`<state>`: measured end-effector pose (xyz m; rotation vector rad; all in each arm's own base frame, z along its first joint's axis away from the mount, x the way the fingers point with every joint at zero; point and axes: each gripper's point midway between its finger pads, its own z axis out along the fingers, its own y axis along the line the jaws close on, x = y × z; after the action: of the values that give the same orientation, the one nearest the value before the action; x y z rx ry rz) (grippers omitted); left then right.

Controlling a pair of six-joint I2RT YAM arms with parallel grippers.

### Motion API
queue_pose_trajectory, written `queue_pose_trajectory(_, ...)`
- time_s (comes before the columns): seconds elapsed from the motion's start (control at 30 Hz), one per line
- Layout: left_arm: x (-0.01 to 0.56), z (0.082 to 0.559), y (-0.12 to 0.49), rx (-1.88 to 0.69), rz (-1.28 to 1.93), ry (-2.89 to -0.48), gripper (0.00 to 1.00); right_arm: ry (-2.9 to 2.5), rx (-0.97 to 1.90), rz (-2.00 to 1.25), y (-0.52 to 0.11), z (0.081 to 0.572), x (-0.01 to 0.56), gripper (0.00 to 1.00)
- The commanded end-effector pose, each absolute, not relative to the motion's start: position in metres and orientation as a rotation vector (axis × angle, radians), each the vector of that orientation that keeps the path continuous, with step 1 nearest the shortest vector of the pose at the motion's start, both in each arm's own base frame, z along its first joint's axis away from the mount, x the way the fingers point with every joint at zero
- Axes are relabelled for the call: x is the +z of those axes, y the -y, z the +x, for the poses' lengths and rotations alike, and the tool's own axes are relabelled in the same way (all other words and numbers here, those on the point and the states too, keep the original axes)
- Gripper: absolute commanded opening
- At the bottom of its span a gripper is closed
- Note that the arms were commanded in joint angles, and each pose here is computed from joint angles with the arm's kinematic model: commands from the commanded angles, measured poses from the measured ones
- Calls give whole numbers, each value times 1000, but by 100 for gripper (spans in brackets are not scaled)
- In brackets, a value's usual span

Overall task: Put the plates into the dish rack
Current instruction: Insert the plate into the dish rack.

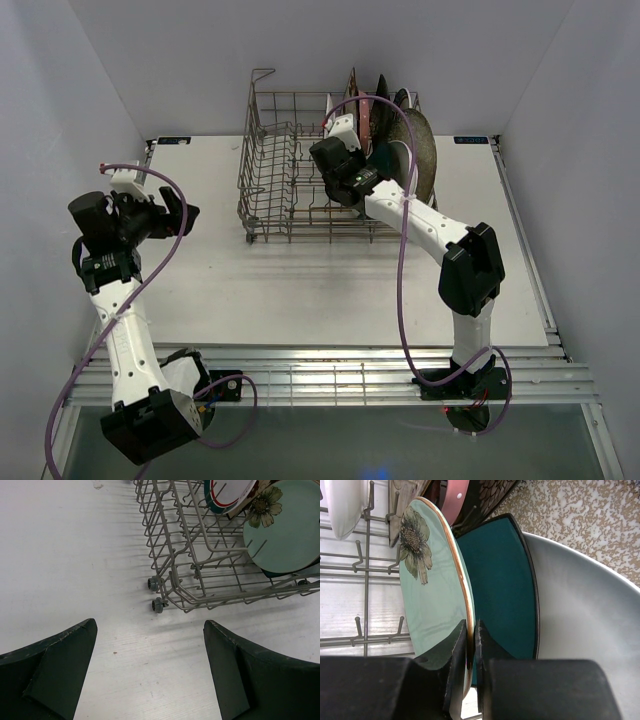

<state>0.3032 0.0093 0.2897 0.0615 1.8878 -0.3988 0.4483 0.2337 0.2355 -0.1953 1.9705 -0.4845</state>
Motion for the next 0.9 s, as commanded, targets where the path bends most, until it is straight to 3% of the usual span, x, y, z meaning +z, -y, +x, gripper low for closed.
queue_pose_trajectory(0.0,287,304,-8,-398,97,-1884,98,-1891,-431,-40,-225,473,260,13)
queue_pose_trajectory(0.4,284,304,-7,-405,99,-1890,98,-1939,-419,-79,-227,476,235,14)
queue_pose_trajectory(0.63,284,303,-7,-406,100,-1890,98,-1951,-409,-83,-227,473,230,29)
queue_pose_trajectory(0.87,285,303,-7,-407,101,-1888,98,-1942,-396,-79,-226,470,239,36)
